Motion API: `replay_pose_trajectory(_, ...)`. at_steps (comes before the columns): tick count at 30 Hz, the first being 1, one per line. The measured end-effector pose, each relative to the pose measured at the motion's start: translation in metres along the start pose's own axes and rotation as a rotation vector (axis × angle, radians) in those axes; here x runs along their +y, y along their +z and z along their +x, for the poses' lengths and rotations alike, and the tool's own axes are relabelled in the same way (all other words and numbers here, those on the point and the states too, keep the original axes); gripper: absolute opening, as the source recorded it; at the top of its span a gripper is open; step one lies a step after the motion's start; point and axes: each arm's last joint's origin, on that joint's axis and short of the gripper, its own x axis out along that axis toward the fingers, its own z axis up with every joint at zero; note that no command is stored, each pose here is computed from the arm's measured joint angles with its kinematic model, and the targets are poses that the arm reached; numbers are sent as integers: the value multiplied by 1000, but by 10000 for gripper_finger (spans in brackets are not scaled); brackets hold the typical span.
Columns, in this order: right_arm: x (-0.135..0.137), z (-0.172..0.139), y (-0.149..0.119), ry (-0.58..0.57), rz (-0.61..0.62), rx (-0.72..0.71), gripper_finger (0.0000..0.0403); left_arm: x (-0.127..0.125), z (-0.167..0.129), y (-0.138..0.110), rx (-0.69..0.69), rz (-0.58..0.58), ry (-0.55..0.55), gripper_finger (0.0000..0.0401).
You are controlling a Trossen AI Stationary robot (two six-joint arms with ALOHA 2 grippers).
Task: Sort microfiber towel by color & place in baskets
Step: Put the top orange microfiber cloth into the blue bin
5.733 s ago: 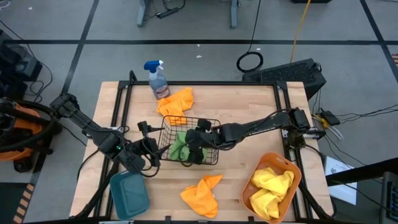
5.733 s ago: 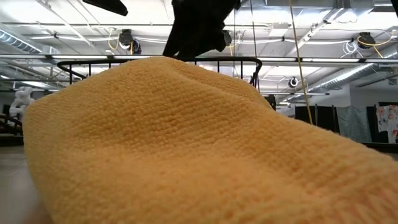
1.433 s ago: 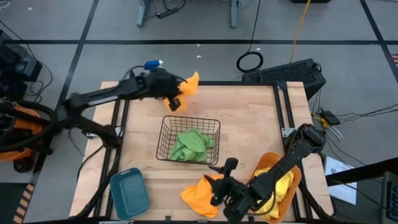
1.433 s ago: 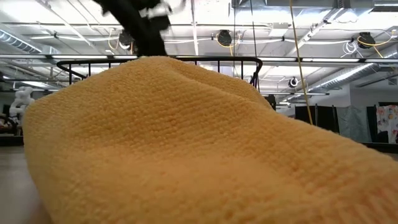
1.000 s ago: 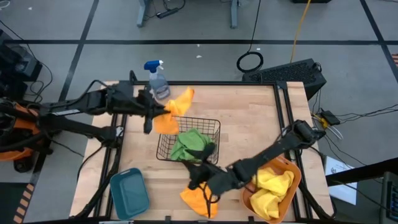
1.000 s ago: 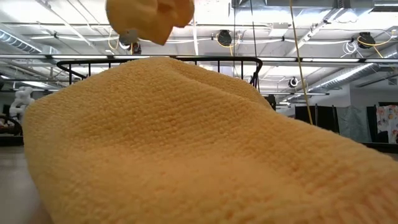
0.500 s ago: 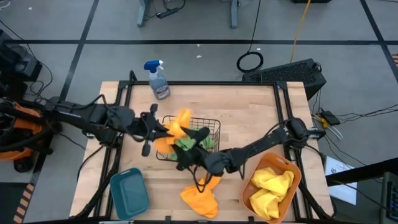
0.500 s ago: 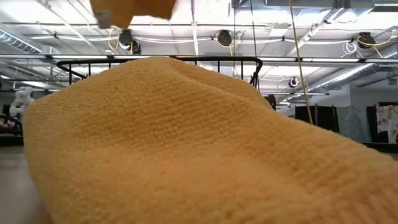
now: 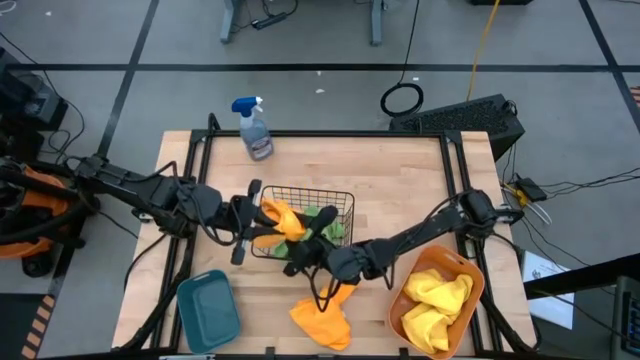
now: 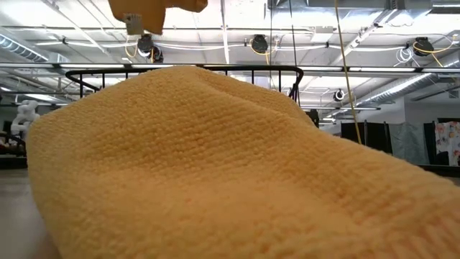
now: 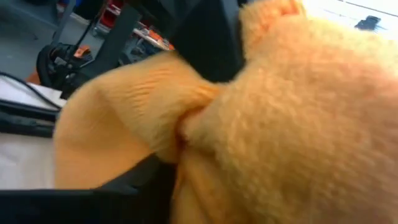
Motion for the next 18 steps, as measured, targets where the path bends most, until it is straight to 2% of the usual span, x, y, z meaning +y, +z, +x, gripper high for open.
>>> replay_pose_trajectory(3, 4, -7, 2, 16, -29, -7, 148, 0, 0, -3, 31, 49, -1, 46)
replay_pose_trajectory(8, 11, -20, 5, 42, -95, -13, 25, 1, -1, -11, 111, 93, 23, 143)
replay_pose_trajectory(10, 13, -24, 5, 46, -111, -12, 13, 1, -1, -12, 126, 91, 33, 184)
replay_pose_trajectory(13, 15, -29, 6, 14, -121, 16, 22, 0, -5, -13, 132, 64, 35, 235)
replay_pose_trajectory(18, 19, -42, 5, -26, -176, 64, 8, -5, -17, -15, 154, 60, 16, 284)
